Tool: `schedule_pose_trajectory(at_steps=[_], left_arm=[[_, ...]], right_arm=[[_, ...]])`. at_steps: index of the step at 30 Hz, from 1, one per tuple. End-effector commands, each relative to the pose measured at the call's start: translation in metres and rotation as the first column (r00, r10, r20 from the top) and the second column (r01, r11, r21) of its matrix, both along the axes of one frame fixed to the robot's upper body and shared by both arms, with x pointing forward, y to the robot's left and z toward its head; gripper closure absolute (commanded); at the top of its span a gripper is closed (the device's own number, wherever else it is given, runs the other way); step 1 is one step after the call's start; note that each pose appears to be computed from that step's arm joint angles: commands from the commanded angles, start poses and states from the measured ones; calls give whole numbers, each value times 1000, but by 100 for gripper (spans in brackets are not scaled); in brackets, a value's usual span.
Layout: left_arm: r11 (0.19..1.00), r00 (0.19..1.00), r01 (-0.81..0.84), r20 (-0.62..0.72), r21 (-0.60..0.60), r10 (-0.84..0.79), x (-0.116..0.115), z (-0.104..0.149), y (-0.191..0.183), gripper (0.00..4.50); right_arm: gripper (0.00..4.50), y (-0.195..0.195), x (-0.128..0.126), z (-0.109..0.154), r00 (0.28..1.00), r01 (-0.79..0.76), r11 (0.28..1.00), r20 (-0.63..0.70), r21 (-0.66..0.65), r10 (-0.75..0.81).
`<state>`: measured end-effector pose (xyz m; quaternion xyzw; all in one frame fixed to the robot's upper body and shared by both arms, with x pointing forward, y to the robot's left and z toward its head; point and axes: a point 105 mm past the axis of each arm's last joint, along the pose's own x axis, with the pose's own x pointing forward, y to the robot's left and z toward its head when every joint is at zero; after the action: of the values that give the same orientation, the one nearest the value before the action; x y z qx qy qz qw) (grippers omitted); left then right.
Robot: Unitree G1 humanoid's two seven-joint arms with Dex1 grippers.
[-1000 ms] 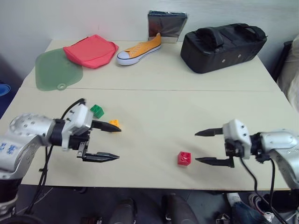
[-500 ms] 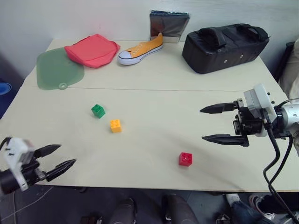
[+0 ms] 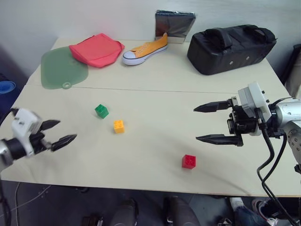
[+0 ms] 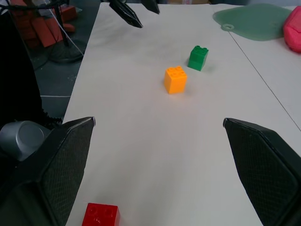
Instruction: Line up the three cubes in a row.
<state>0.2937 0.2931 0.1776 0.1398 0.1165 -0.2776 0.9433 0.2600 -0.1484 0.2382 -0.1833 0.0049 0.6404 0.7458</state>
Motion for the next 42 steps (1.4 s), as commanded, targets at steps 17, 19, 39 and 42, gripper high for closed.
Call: schedule_pose_trajectory(at_steps=[17,19,39,42], left_arm=[[992,991,12,-136,126,6,100,-18,-40,40],[992,993,20,-114,121,-6,103,-17,-42,91],[966,961,230,129,116,-244,98,34,-63,302],[861,845,498,165,102,-508,64,60,-95,302]], right_arm=[[0,17,-12,5,997,-6,999,76,50,3],[0,18,-13,4,997,-7,999,73,50,4],[0,12,-25,-9,998,-57,998,22,-26,57],[0,7,-31,-18,998,-68,995,-8,-69,68]])
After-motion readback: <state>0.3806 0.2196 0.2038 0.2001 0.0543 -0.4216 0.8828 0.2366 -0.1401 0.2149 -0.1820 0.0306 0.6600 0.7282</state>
